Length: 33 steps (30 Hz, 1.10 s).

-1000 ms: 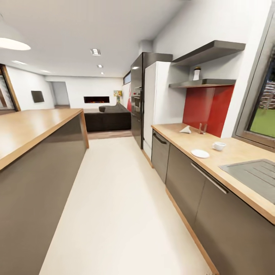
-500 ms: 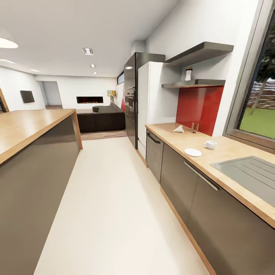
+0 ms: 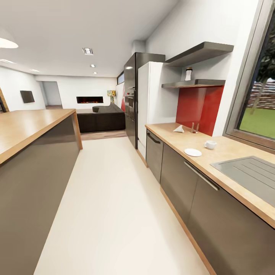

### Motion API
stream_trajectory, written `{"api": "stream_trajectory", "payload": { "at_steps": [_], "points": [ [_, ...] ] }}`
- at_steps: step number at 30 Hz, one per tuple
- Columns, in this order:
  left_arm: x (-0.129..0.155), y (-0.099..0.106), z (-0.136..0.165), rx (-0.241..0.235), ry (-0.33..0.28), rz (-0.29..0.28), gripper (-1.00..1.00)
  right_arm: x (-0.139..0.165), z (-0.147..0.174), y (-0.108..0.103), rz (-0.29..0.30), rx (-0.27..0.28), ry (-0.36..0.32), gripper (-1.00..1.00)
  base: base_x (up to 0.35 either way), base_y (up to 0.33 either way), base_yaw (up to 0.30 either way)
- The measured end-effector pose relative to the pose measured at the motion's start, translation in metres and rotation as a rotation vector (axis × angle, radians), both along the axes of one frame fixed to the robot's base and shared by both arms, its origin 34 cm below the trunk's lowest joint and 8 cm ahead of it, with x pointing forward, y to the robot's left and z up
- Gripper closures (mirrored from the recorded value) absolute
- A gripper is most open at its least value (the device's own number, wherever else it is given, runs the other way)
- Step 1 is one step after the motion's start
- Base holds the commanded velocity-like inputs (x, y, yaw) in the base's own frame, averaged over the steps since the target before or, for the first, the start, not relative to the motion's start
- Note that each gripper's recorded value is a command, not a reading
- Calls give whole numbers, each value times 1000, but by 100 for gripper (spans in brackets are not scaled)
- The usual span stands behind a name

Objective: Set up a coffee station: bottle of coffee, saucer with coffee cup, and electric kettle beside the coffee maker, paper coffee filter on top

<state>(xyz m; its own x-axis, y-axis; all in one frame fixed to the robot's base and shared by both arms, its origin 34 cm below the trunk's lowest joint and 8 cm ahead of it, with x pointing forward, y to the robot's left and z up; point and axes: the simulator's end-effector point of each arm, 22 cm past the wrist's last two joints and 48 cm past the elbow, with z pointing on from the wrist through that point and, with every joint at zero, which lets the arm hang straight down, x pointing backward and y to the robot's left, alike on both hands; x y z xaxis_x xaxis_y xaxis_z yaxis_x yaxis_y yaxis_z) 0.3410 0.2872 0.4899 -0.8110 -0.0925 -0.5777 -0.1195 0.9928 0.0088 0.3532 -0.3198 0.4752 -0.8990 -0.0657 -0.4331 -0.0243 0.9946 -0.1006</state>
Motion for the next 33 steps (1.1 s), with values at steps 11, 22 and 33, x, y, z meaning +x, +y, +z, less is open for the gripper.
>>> {"api": "stream_trajectory", "payload": {
  "at_steps": [11,22,33],
  "points": [
    [3,2,2,0,-9,12,-100,4,1,-2,4,-6,-4,-100,240,107,0],
    [3,4,2,2,-9,13,-100,3,1,2,33,-10,0,-100,319,79,0],
    [3,4,2,2,-7,13,-100,3,0,8,36,-3,1,-100,327,3,113]
  ]
}}
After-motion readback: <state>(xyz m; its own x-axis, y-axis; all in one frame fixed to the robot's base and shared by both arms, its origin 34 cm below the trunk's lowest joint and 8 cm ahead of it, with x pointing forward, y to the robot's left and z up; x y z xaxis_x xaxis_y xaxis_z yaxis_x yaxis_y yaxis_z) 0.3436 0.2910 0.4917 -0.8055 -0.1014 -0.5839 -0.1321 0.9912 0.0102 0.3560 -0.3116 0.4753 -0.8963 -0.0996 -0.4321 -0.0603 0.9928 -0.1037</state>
